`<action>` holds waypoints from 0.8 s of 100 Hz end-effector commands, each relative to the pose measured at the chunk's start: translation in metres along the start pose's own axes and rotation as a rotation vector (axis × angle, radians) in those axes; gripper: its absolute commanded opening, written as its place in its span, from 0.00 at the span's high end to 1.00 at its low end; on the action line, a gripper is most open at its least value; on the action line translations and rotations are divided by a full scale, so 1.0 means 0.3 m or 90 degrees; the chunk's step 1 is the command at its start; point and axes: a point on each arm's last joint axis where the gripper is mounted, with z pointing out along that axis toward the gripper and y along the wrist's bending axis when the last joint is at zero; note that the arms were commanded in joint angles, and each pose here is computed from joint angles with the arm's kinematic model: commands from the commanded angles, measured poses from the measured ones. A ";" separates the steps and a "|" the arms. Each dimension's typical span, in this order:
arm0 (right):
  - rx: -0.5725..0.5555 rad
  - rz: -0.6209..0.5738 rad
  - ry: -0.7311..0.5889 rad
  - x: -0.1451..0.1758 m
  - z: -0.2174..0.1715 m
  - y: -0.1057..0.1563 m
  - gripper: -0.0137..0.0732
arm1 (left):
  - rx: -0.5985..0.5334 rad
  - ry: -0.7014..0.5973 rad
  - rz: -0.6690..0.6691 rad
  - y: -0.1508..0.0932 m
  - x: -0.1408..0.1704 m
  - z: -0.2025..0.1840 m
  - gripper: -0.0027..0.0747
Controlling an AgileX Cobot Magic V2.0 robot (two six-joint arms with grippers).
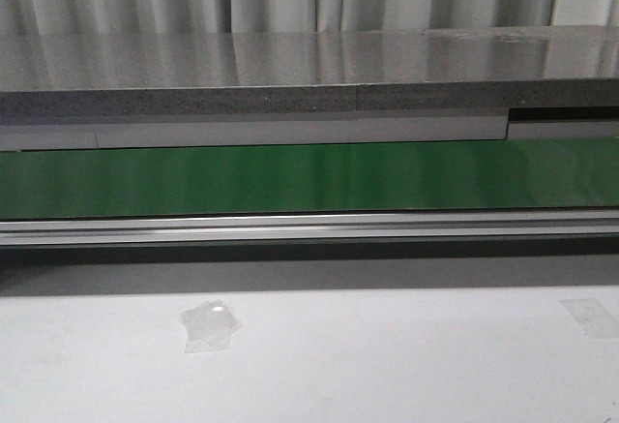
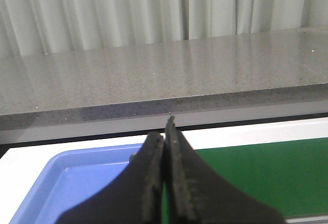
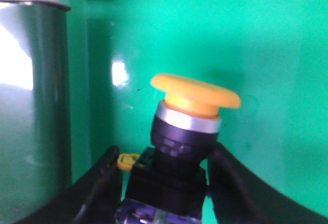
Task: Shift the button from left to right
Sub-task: 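Lift the button with the right gripper and lower it into the green tray, then open the right gripper and raise it off the button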
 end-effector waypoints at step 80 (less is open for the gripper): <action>0.034 0.005 -0.069 -0.051 -0.128 -0.022 0.30 | -0.024 -0.051 -0.016 0.013 -0.049 -0.002 0.99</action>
